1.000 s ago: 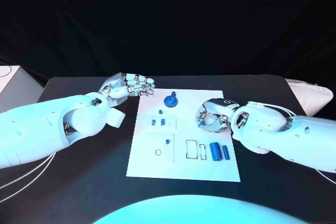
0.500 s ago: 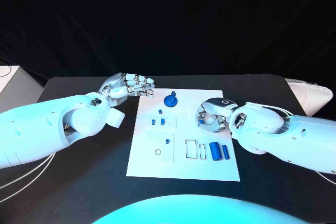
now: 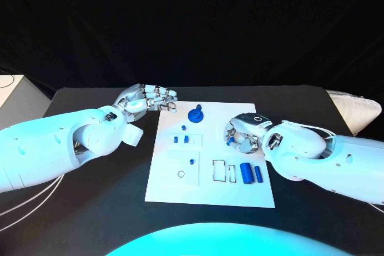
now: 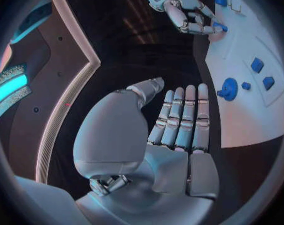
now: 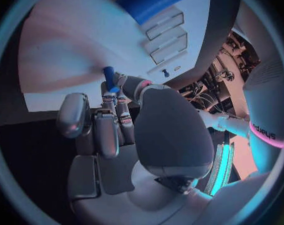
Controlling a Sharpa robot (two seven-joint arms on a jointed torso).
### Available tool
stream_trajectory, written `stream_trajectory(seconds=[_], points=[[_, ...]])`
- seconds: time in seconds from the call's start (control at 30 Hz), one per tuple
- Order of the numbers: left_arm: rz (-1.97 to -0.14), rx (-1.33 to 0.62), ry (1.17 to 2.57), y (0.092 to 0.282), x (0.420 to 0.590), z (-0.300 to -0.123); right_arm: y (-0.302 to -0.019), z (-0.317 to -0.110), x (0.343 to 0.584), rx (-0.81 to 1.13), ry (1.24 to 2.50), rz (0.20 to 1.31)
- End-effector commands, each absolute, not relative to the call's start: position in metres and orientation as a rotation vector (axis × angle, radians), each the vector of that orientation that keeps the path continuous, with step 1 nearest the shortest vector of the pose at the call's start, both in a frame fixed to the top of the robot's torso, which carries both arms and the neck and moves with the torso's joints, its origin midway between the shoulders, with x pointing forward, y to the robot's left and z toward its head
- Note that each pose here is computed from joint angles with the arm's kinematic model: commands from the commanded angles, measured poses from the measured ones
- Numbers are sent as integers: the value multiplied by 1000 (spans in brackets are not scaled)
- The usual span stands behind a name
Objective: Assemble the parts on the task board
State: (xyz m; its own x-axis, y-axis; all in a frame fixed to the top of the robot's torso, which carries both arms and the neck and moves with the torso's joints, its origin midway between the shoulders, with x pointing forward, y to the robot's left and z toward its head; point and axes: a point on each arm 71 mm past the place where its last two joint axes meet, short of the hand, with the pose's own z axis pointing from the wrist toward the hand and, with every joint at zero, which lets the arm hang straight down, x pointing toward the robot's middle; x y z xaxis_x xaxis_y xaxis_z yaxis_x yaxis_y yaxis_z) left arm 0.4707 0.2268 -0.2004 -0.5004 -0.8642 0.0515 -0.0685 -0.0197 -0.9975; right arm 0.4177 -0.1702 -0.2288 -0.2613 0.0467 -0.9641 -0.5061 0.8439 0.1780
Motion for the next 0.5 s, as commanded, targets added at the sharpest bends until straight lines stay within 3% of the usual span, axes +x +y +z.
stream_trajectory(seconds=[0.03, 0.5], points=[[-1603, -979, 1632, 225, 470, -201, -168, -225, 414, -359, 1733, 549], [-1598, -986, 1644, 224, 470, -202, -156, -183, 405, -379, 1646, 608]])
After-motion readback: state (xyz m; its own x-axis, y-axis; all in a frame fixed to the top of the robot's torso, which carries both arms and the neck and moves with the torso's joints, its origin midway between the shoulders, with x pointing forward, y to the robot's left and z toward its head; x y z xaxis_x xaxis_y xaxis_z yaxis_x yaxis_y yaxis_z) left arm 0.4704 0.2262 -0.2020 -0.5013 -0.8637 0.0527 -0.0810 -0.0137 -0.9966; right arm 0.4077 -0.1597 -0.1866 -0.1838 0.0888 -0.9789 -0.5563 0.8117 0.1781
